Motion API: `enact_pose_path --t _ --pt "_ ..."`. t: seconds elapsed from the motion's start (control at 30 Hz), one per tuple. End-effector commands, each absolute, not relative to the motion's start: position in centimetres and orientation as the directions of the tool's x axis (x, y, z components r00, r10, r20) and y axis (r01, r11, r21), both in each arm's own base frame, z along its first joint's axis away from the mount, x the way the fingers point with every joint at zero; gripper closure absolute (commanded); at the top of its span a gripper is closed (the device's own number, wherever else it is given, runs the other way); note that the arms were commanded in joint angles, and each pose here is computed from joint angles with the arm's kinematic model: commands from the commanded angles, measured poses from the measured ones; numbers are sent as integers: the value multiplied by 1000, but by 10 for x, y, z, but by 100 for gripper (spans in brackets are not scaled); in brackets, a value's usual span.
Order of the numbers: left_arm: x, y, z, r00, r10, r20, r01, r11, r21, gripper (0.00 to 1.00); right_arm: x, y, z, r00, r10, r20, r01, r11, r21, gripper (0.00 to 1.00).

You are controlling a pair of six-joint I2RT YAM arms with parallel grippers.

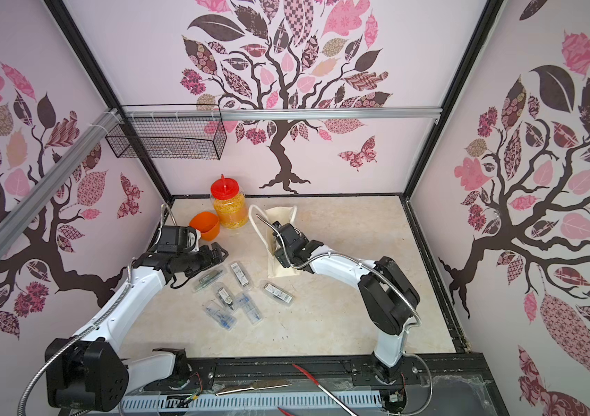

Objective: Put the compass set into the canvas bag
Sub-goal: Move the canvas bag to the center of the board.

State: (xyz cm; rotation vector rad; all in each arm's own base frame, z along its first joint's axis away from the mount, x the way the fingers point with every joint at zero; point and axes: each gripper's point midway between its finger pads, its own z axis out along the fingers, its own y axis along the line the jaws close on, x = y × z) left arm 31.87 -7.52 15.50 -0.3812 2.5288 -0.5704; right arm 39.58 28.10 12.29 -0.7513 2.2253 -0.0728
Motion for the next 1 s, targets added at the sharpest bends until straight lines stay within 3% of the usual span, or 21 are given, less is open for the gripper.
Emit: enact_pose_path --t 0.0,0.17,0.37,0.5,0.7,0.97 --pt "321 -73 155 -825 -364 -432 -148 878 -456 2 409 286 123 -528 -540 -656 -504 821 -269 17" --pt "319 -71 157 -823 -358 -442 -145 884 -444 2 406 290 133 -507 -558 -657 -539 800 -264 16" --pt "317 -70 156 -819 -361 -445 -151 885 -440 2 359 286 152 -479 -553 -682 -643 750 -157 15" --pt "318 -71 157 -821 -361 -442 -147 882 -447 2 314 285 143 -475 -590 -652 -723 685 -92 15" --pt "317 -71 160 -817 -362 -449 -144 882 -450 2 267 296 123 -415 -683 -601 -800 588 -117 16" --pt "314 -70 161 -810 -369 -455 -150 881 -448 2 236 310 93 -356 -755 -551 -881 468 -72 22"
